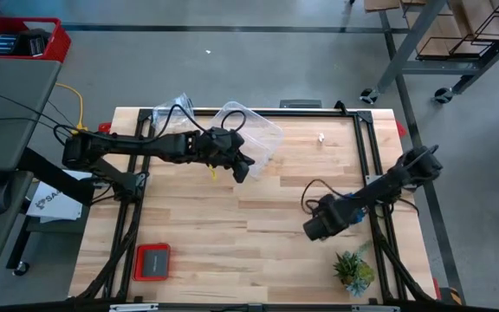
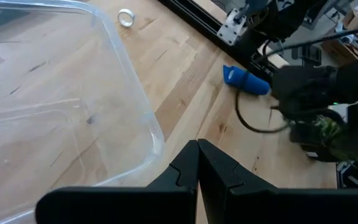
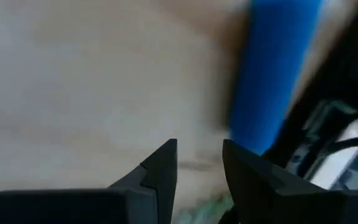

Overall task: Roll bandage
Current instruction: Roll the blue bandage

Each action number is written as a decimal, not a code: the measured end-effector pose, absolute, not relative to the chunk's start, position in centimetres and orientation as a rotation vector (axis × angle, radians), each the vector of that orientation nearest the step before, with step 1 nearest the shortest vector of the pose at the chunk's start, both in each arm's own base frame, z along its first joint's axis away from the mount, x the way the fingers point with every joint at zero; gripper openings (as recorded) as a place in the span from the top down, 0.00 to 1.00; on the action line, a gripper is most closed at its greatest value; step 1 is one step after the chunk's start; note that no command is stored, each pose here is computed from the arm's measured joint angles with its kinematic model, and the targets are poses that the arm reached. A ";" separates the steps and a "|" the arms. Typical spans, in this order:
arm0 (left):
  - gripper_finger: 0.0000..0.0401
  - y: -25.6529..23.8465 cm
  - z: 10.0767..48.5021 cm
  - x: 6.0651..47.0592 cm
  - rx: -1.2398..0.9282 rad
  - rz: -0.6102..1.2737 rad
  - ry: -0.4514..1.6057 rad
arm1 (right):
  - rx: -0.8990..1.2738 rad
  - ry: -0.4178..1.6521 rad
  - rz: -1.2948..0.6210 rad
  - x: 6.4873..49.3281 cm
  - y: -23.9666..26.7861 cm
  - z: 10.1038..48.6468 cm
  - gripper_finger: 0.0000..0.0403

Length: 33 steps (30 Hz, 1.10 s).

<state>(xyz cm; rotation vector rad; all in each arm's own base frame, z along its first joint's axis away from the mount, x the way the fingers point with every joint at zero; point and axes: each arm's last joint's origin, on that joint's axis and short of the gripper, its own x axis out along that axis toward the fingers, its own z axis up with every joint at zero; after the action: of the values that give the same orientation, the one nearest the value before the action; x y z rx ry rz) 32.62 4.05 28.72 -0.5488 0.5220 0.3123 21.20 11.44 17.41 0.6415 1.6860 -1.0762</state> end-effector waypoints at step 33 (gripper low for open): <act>1.00 4.5 28.7 32.6 -0.532 0.319 0.521 | 0.545 1.773 -0.978 20.6 8.9 14.7 0.68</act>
<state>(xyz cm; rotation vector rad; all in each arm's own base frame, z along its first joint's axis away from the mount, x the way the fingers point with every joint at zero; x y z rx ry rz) 32.56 4.47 28.74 -0.5320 0.5206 0.3194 20.61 8.94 14.66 0.5448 1.7730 -0.9783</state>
